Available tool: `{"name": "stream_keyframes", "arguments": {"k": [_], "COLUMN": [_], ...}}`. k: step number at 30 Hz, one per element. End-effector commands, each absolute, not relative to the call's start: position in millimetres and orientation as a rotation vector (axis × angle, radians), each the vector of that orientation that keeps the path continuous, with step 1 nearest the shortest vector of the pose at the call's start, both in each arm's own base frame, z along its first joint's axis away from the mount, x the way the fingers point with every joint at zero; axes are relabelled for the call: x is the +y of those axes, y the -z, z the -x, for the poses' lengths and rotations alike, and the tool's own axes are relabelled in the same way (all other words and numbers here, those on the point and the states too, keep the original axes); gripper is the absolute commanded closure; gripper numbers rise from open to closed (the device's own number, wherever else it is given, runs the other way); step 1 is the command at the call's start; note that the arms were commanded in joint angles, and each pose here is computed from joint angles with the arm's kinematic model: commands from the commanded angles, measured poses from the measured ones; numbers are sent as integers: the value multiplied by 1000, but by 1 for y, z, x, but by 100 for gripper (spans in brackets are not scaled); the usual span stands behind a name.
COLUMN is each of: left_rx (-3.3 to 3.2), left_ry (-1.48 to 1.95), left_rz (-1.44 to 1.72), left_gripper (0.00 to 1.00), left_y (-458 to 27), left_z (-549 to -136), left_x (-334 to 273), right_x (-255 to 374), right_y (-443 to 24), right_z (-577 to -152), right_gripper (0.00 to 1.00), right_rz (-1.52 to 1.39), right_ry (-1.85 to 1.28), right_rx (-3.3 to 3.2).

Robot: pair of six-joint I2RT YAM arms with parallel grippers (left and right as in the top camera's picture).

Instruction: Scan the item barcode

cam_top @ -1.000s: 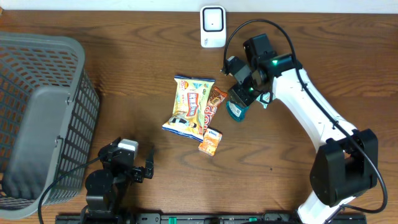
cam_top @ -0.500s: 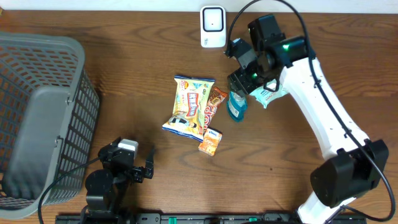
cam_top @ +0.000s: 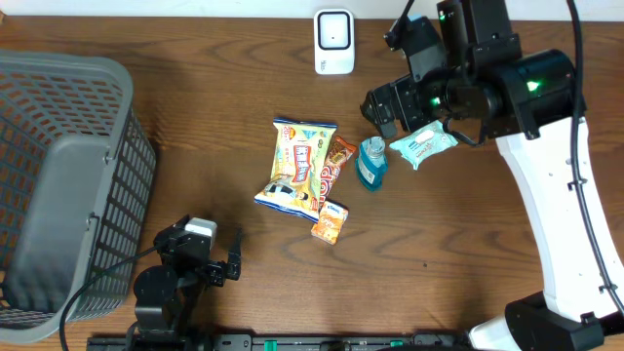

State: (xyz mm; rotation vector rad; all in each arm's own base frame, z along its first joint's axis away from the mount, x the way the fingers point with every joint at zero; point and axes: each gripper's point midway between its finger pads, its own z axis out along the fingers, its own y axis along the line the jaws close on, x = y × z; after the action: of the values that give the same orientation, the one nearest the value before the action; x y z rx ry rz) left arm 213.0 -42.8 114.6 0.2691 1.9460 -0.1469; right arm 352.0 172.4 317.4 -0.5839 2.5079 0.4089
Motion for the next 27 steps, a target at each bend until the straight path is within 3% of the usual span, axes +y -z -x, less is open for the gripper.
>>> {"name": "stream_keyframes", "arguments": {"k": [1, 6, 12, 18, 27], "left_rx": [1970, 1970, 1970, 1970, 1970], "left_ry": [139, 139, 139, 139, 139], "left_rz": [-284, -284, -284, -284, -284], "left_gripper": [2, 2, 1, 2, 2], "left_y": [-106, -106, -106, -106, -106], "left_z": [-211, -211, -211, -211, -211], "left_x": [-43, -43, -43, -43, -43], "right_x": [175, 179, 182, 160, 165], "right_y": [-278, -213, -166, -155, -124], "right_z": [-340, -339, -342, -345, -349], "right_gripper": [1, 1, 1, 1, 4], "right_rz": [335, 268, 180, 37, 65], "right_ry": [-473, -312, -184, -14, -52], "right_rx": [2717, 2813, 2816, 2805, 2789]}}
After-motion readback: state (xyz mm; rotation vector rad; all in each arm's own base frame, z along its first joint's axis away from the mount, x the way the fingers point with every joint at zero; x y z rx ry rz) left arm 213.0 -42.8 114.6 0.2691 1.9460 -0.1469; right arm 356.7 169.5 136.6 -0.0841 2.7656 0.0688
